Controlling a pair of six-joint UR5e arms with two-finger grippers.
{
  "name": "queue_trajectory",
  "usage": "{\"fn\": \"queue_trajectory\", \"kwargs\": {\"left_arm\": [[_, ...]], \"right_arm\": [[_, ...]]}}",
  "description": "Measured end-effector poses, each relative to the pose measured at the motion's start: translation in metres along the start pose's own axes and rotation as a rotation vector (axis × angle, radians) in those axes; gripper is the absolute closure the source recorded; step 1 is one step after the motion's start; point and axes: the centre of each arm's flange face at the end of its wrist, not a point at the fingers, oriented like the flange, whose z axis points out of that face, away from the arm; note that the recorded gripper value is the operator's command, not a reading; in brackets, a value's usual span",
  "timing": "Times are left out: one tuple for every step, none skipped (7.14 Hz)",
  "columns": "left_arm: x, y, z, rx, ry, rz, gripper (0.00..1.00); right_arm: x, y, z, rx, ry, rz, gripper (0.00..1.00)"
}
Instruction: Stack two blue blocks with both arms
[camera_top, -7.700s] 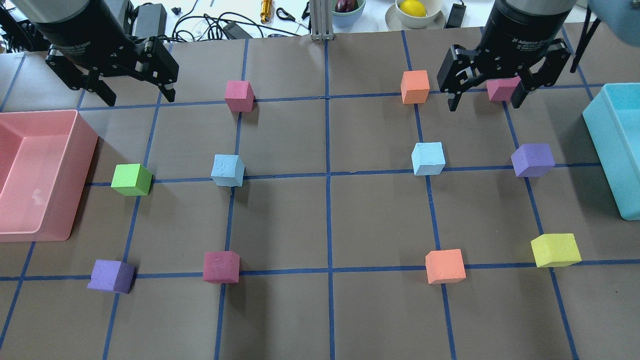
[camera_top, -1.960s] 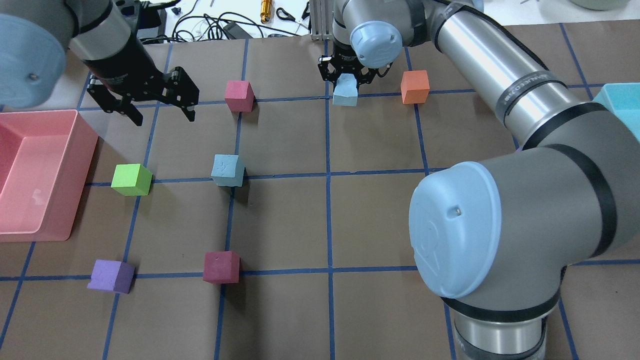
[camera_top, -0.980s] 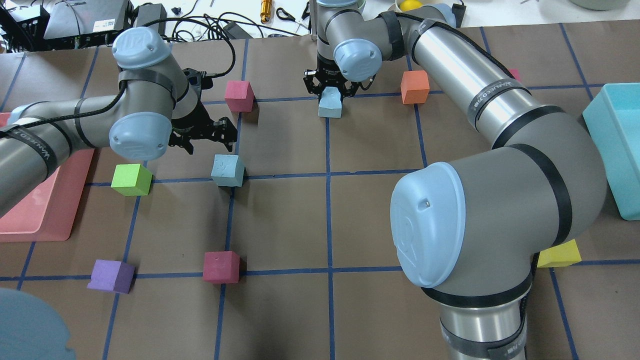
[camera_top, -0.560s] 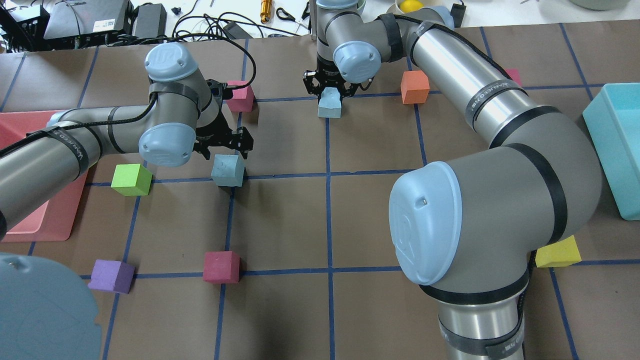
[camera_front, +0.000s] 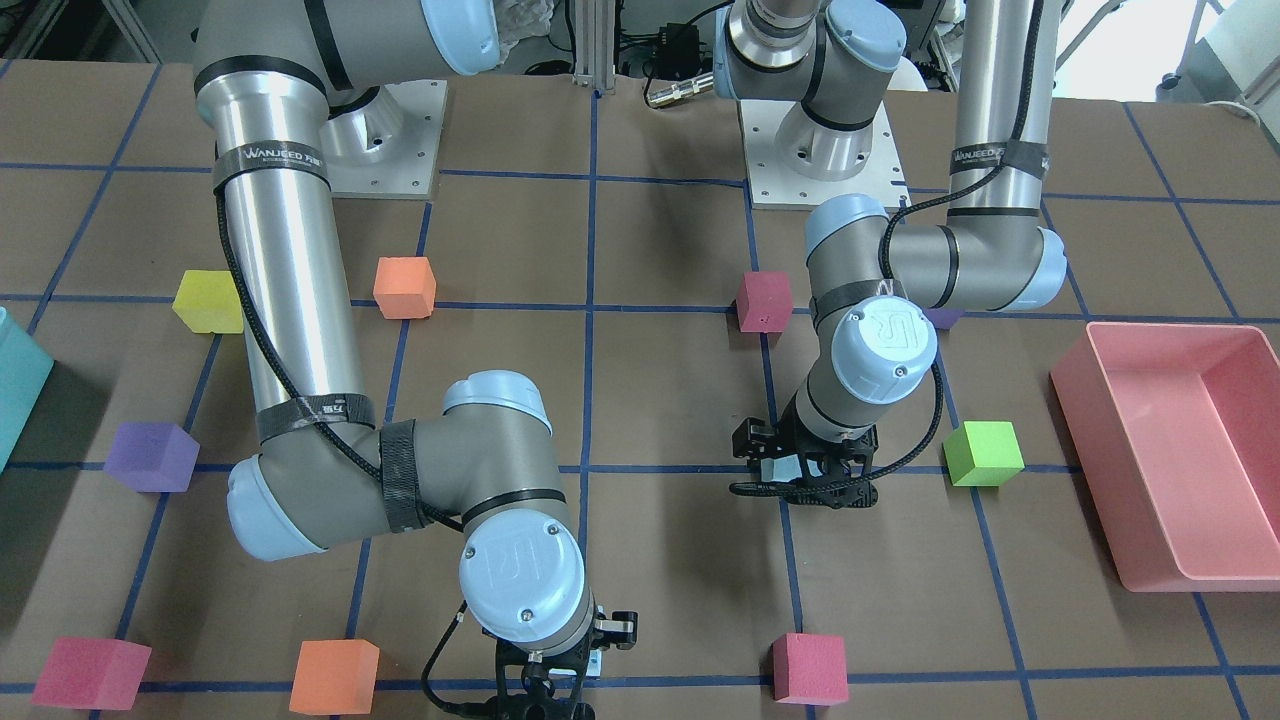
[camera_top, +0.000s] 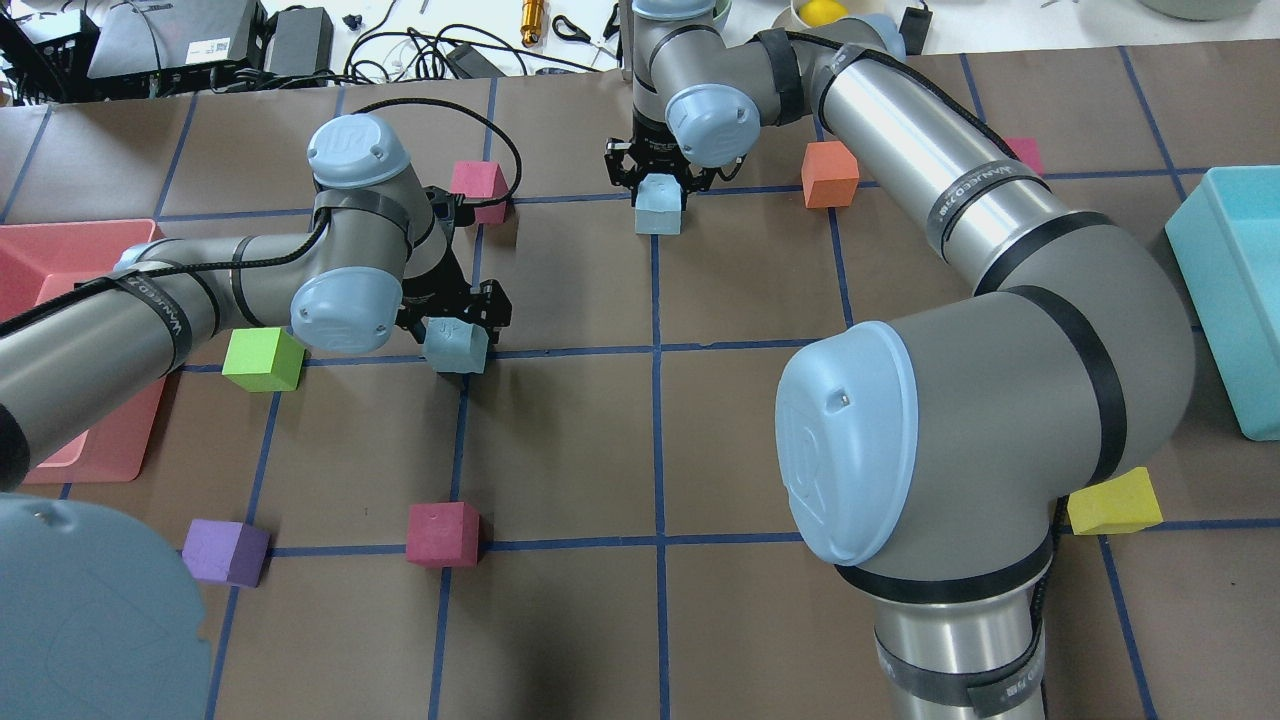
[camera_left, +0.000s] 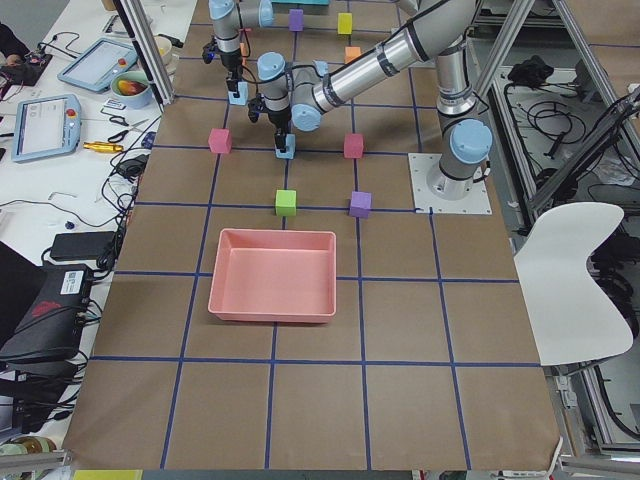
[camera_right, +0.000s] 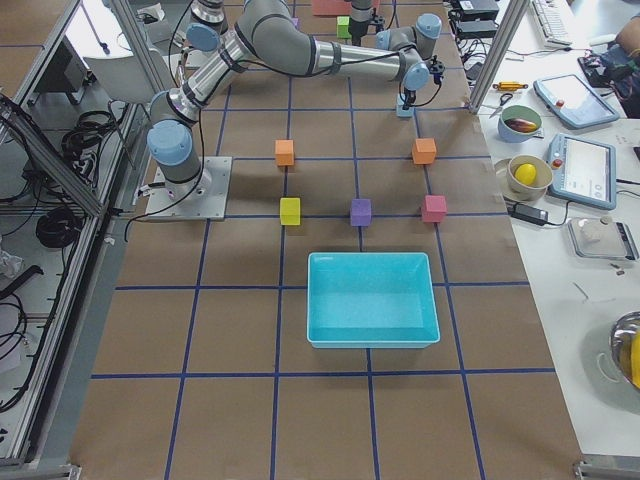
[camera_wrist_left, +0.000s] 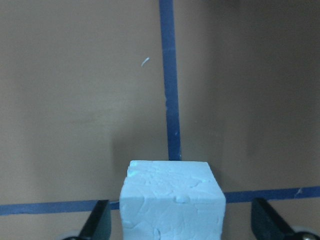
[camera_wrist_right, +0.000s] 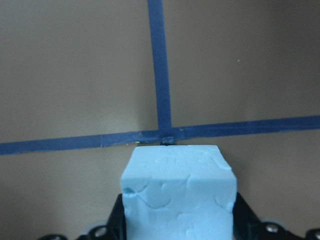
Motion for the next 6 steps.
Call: {"fn": "queue_trajectory", "kwargs": {"left_arm": [[0.0,0.002,0.002,-0.004,0.001,-0.001,0.68],[-0.001,0.001,0.002,0.007,0.001,-0.006,0.95],[-0.001,-0.002,0.001,0.028,0.002,-0.013,1.0],[-0.002,-0.003,0.001,0.041,0.002,-0.014,1.0],[-0.002,-0.005,-0.002,0.056,0.005,-0.014,1.0],[-0.002,-0.014,-0.015,0.085,0.011,-0.017,1.0]], "right_arm": [[0.0,0.0,-0.005,0.005,-0.003,0.002,0.0],[0.0,0.002,-0.016,0.013,-0.005,0.001,0.0],[0.002,0.006,-0.038,0.015,0.001,0.0,0.0],[0.011,0.013,-0.067,0.004,0.021,0.003,0.0],[0.027,0.018,-0.098,-0.011,0.042,0.017,0.0],[0.049,0.023,-0.129,-0.033,0.06,0.032,0.0]]}}
